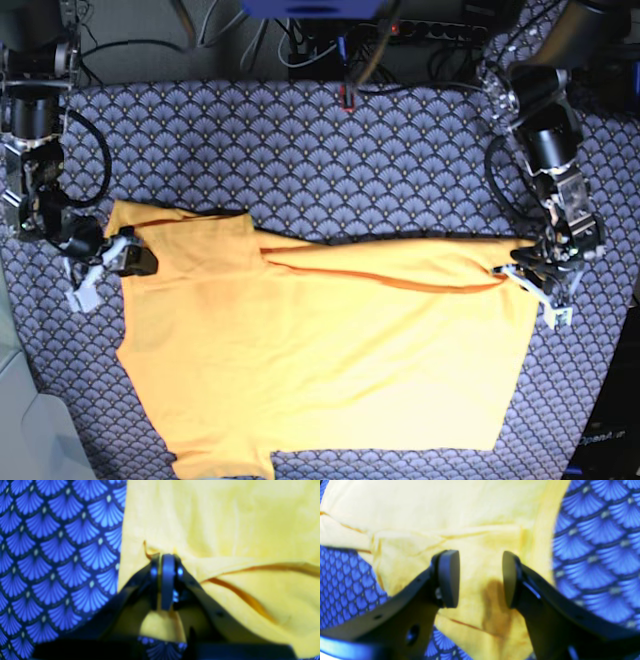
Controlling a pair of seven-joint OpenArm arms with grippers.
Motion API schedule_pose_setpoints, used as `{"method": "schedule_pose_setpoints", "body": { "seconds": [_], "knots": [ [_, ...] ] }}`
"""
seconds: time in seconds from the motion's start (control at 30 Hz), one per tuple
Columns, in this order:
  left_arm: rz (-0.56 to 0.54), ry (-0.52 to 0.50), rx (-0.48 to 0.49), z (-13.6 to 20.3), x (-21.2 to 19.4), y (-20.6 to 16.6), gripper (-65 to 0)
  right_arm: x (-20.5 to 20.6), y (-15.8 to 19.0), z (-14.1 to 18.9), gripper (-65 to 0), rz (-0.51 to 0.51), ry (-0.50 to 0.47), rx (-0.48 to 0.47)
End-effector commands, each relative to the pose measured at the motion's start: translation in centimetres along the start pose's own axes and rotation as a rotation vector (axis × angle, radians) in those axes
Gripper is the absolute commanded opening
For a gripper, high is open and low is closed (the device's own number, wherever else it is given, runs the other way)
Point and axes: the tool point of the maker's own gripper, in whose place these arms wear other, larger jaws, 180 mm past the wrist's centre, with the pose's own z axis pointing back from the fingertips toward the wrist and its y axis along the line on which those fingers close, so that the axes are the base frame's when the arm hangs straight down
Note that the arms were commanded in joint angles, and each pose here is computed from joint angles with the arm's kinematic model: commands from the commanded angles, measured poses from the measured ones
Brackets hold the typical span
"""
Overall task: Fold the T-shirt properly
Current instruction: 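Lower both grippers onto the folded edge and pinch it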
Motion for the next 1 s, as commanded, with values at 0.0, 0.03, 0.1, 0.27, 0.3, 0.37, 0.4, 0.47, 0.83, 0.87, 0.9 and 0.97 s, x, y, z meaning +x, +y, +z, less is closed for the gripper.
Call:
{"method": "schedule_pose_setpoints", "body": {
  "seconds": [0.0,0.03,0.1,0.27,0.3,0.37,0.4,0.47,0.83,0.87,0.9,0.97],
  "knots": [
    [-0.001,-0.063,0.009,0.5,2.6,0.6,-65.0,2.4,0.1,0.5,-36.4,0.026,-0.065,0.012],
    [-0.001,-0.063,0.009,0.5,2.6,0.6,-65.0,2.4,0.2,0.4,-36.4,0.027,-0.068,0.014],
    [-0.001,-0.063,0.009,0.5,2.6,0.6,-65.0,2.3,0.5,0.2,-36.4,0.033,-0.07,0.021],
    [-0.002,-0.061,0.009,0.5,2.5,0.6,-65.0,2.5,0.4,0.3,-36.5,0.04,-0.077,0.018],
    [-0.002,-0.061,0.009,0.5,2.5,0.6,-65.0,2.8,0.3,0.3,-36.5,0.041,-0.082,0.017],
    [-0.002,-0.061,0.009,0.5,2.5,0.6,-65.0,3.5,0.0,0.6,-36.5,0.054,-0.088,0.009],
    [-0.002,-0.061,0.009,0.5,2.5,0.6,-65.0,3.5,0.0,0.7,-36.5,0.055,-0.087,0.008],
    [-0.002,-0.055,0.009,0.4,2.1,0.6,-65.0,2.9,-0.7,0.5,-36.5,0.028,-0.074,-0.001],
    [0.003,-0.051,-0.003,0.3,1.8,-0.1,-65.0,0.7,-1.1,-1.0,-36.6,0.004,-0.033,-0.015],
    [0.003,-0.051,-0.003,0.3,1.8,-0.1,-65.0,0.4,-1.0,-1.1,-36.7,0.008,-0.025,-0.016],
    [0.003,-0.051,-0.003,0.3,1.8,-0.1,-65.0,0.3,-1.0,-1.2,-37.2,0.015,-0.018,-0.02],
    [0.003,-0.051,-0.003,0.3,1.8,-0.1,-65.0,0.1,-0.6,-1.6,-42.9,0.026,-0.009,-0.017]
  ]
}}
